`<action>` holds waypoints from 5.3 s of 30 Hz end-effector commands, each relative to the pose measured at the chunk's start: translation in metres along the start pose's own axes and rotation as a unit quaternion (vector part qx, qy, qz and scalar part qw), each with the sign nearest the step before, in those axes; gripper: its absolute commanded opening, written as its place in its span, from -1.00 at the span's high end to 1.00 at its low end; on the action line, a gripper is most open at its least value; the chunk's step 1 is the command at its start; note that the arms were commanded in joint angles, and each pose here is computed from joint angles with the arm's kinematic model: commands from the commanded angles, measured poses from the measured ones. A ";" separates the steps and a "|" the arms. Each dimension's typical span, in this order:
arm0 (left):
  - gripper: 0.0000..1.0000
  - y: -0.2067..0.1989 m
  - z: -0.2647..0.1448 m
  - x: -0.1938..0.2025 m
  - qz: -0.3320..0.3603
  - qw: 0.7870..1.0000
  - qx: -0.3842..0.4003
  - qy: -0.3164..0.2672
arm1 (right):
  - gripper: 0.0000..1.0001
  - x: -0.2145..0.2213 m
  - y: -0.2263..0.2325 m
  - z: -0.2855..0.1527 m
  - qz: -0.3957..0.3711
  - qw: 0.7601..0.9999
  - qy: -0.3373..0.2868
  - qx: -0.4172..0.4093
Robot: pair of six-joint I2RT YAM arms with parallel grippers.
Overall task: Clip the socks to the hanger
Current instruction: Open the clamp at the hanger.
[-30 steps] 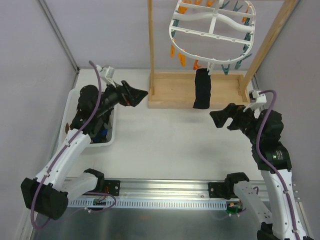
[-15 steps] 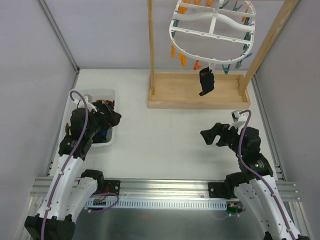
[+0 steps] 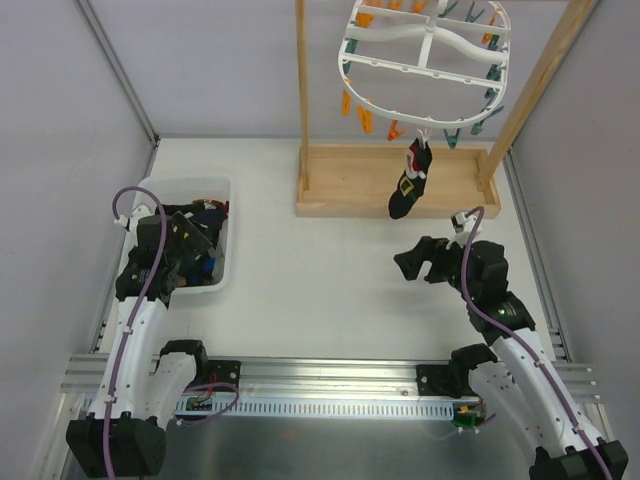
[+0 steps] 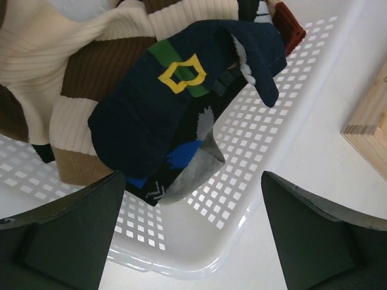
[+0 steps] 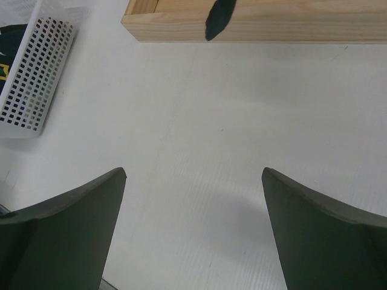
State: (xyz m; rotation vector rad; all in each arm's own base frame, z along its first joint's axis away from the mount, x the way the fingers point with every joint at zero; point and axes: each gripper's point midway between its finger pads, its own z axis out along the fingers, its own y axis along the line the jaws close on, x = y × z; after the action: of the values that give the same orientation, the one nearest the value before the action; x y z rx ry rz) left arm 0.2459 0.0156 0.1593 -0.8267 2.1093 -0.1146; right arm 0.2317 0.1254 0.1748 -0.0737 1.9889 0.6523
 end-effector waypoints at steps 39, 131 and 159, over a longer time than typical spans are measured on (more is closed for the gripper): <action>-0.60 -0.255 -0.131 -0.022 0.187 0.772 0.602 -0.083 | -0.04 -0.262 0.114 0.025 -0.063 0.985 -0.160 -0.005; 1.00 -0.468 -0.250 -0.004 0.044 0.468 0.882 -0.035 | 0.64 -0.266 0.153 -0.002 -0.107 0.970 -0.162 -0.143; 0.92 -0.466 -0.247 0.037 0.151 0.526 0.798 -0.253 | 0.06 -0.274 0.099 -0.017 0.044 0.980 -0.193 0.010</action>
State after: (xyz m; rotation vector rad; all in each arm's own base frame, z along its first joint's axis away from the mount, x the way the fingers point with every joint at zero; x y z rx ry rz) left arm 0.3154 -0.4235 0.4302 0.5499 0.9236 -1.2393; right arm 0.3243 0.1494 0.4322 0.1122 1.7038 0.6523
